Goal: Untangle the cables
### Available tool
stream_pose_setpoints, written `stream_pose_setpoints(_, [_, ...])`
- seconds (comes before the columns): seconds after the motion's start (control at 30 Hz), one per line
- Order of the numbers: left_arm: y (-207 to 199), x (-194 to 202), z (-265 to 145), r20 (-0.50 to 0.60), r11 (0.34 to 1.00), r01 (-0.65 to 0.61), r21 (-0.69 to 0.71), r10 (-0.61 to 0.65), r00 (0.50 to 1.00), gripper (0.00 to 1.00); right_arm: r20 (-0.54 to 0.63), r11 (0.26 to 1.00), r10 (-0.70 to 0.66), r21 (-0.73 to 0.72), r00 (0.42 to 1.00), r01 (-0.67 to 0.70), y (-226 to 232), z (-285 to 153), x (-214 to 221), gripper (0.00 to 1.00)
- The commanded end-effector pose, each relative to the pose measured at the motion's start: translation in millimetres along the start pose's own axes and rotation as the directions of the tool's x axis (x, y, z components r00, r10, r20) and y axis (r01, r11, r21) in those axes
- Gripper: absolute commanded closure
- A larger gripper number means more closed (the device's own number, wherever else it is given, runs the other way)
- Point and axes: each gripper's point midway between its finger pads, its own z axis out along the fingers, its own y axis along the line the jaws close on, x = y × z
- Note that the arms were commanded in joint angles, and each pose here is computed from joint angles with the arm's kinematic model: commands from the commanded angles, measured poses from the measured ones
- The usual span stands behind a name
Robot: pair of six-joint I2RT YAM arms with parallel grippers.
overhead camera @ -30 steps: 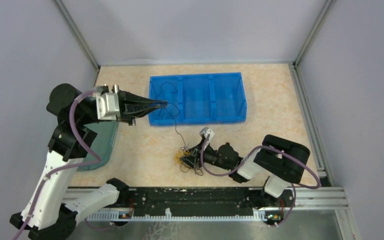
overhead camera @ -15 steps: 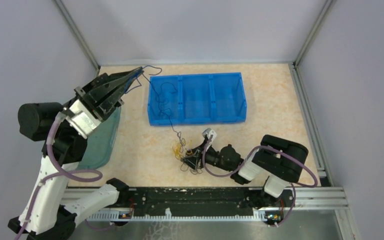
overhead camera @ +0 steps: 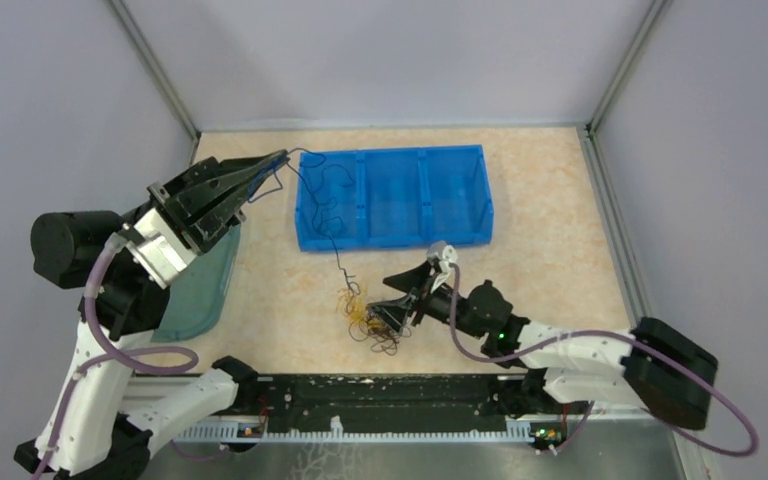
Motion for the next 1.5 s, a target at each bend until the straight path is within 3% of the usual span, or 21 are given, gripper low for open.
stream_pose_setpoints(0.0, [-32.0,14.5,-6.5,-0.04,0.986,0.14,0.086,-0.137,0.99,1.0,0.034,0.99,-0.134,-0.029,0.99,0.135,24.5,-4.9,-52.3,0.21])
stream_pose_setpoints(0.23, [-44.1,25.0,-9.6,-0.068,0.97,0.224,0.095,-0.219,0.973,1.0,0.086,0.969,-0.211,-0.115,0.974,0.22,57.7,0.5,-99.3,0.2])
stream_pose_setpoints(0.5, [-42.7,24.6,-9.0,-0.075,0.964,0.251,0.086,-0.245,0.967,1.0,0.148,0.94,-0.251,-0.197,0.957,0.278,82.5,56.8,-135.0,0.28])
stream_pose_setpoints(0.77, [-28.9,9.9,-5.0,-0.039,0.978,0.198,0.071,-0.196,0.98,1.0,0.054,0.965,-0.169,-0.193,0.984,0.177,56.4,84.4,-74.3,0.45])
stream_pose_setpoints(1.1, [9.3,-31.4,6.1,0.054,0.999,0.035,0.024,-0.036,0.998,1.0,-0.076,0.995,-0.045,-0.095,0.996,0.038,9.9,68.7,14.9,0.53])
stream_pose_setpoints(1.33, [38.1,-66.3,8.3,0.106,0.99,-0.137,-0.04,0.141,0.984,1.0,-0.109,1.0,0.02,-0.021,0.994,-0.022,-12.5,48.2,51.7,0.61])
stream_pose_setpoints(1.47, [54.7,-87.0,6.6,0.132,0.948,-0.301,-0.103,0.313,0.941,1.0,-0.121,0.999,0.047,0.022,0.992,-0.044,-23.4,36.2,66.3,0.66])
